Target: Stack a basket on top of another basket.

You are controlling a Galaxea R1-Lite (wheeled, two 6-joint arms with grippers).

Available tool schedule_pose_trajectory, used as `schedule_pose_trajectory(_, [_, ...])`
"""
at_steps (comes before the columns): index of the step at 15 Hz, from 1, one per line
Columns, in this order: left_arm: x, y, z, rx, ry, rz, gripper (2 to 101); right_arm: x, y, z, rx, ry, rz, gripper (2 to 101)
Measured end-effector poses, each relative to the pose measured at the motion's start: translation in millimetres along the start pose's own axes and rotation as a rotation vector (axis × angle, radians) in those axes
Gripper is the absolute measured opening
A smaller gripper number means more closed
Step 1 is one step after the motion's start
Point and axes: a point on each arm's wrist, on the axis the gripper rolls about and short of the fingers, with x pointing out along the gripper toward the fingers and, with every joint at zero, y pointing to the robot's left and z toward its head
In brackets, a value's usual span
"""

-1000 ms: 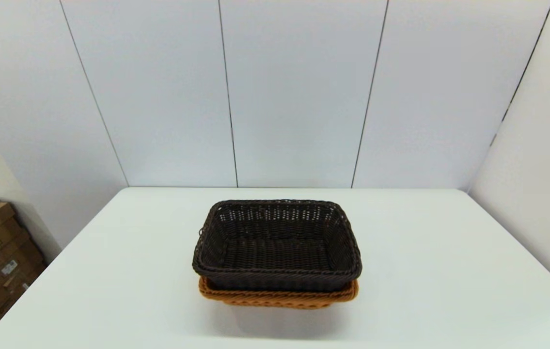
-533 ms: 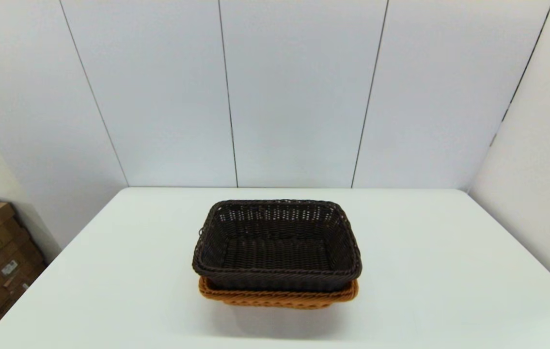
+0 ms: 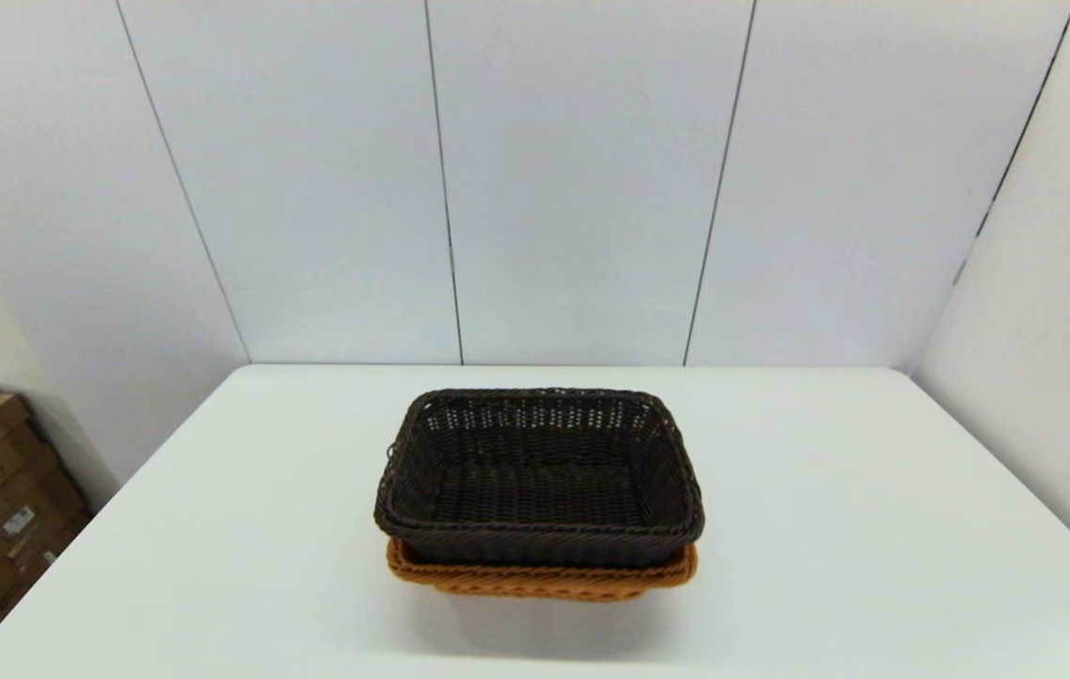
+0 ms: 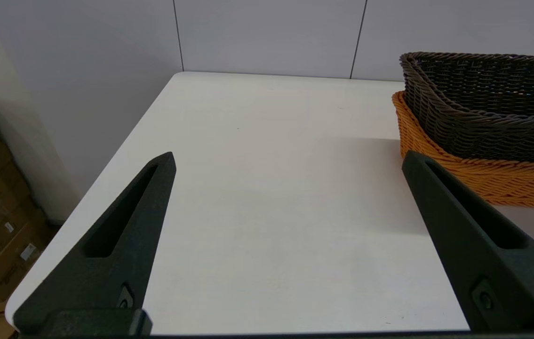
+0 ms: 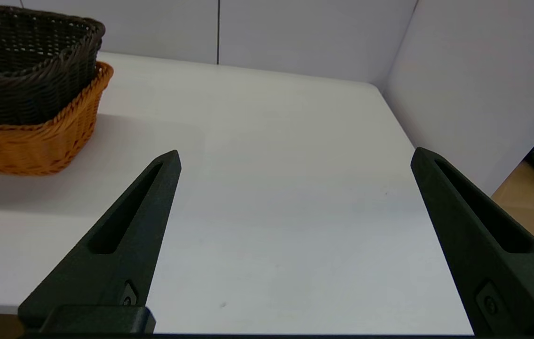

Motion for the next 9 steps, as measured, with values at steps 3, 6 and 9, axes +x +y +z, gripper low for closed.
schedule_pose_trajectory(3, [0.0, 0.0, 0.0, 0.0, 0.0, 0.0, 97.8, 1.0, 0.9, -2.9, 0.008, 0.006, 0.024, 97.1])
schedule_pose_trajectory(6, [0.0, 0.0, -0.2, 0.0, 0.002, 0.0, 97.8, 4.4, 2.4, -8.3, 0.027, -0.013, 0.05, 97.1])
schedule_pose_trajectory(9, [0.0, 0.0, 0.0, 0.0, 0.0, 0.0, 97.8, 4.9, 2.7, -10.6, 0.043, -0.004, 0.052, 97.1])
